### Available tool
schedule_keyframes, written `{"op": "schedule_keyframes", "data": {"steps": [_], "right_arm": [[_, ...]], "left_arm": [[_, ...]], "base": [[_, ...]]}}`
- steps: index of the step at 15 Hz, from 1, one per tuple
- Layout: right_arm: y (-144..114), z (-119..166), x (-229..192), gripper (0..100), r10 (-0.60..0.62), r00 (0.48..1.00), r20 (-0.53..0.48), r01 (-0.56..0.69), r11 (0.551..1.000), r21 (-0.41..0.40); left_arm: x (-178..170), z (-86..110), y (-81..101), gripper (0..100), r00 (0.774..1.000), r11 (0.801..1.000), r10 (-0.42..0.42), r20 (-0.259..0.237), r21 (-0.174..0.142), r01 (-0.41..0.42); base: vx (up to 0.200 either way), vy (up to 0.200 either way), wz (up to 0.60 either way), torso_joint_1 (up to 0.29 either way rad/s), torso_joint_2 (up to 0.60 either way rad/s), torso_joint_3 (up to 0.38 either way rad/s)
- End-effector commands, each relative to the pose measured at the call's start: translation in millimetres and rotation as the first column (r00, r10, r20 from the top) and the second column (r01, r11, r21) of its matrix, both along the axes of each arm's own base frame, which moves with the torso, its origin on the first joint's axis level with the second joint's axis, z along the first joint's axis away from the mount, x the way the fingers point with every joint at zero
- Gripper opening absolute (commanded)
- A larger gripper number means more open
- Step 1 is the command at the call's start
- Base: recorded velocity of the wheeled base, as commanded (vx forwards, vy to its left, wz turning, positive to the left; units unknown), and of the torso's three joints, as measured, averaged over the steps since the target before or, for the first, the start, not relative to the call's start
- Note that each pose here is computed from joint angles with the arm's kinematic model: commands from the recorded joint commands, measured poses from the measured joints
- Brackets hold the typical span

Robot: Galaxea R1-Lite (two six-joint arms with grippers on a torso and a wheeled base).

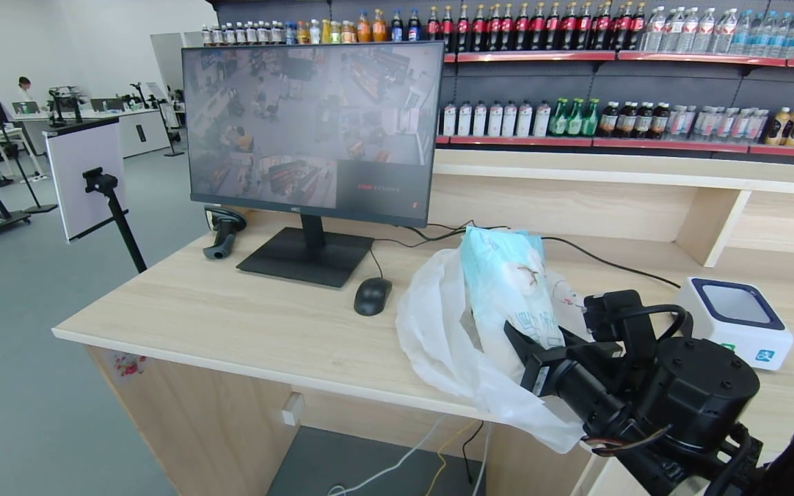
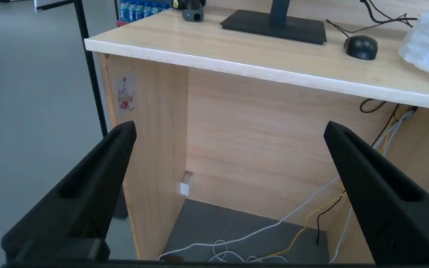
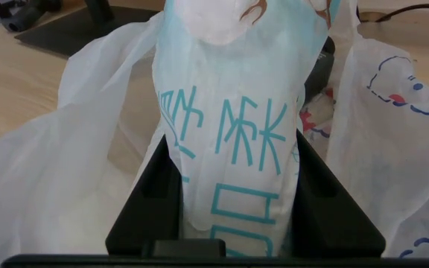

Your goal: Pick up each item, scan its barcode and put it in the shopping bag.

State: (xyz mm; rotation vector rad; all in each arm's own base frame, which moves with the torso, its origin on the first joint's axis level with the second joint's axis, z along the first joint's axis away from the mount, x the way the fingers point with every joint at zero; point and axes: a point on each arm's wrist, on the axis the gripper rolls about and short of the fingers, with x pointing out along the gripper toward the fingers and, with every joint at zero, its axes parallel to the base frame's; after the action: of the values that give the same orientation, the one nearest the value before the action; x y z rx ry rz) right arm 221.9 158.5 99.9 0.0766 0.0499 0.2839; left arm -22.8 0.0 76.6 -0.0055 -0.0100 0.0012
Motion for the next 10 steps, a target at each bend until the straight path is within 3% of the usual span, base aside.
{"op": "schedule_keyframes", "data": {"steps": [1,3,4,10], "right_arm": [[0.5,-1.5,0.4,0,-0.001,1.000,-0.005,0.001,1.000,0.001],[0.7,-2.3,0.7,0,0.001,1.000,-0.007,-0.001,1.000,-0.002],[2.0,-3.1,2.4,100,0.001,1.000,-0.008,-0.001,1.000,-0.001],[6.7,-1.4,2.8,100,0.012,1.000,-0.004,-0.012,1.000,0.027]], "left_arm": [[0.0,0.0,0.0,100,1.000,1.000,-0.001,0.001,-0.001,0.001],[0.0,0.0,0.0,100,1.000,1.000,0.000,0.001,-0.001,0.000],[0.0,0.0,0.0,100,1.000,1.000,0.000,0.001,-0.001,0.000],[0.0,-0.1,0.0,100,1.000,1.000,-0.001,-0.001,-0.001,0.001]], "base": [[0.000,0.000,0.00,0.000,0.00,0.000],[0.000,0.000,0.00,0.000,0.00,0.000],[0.000,0.000,0.00,0.000,0.00,0.000],[0.000,0.000,0.00,0.000,0.00,0.000]]}}
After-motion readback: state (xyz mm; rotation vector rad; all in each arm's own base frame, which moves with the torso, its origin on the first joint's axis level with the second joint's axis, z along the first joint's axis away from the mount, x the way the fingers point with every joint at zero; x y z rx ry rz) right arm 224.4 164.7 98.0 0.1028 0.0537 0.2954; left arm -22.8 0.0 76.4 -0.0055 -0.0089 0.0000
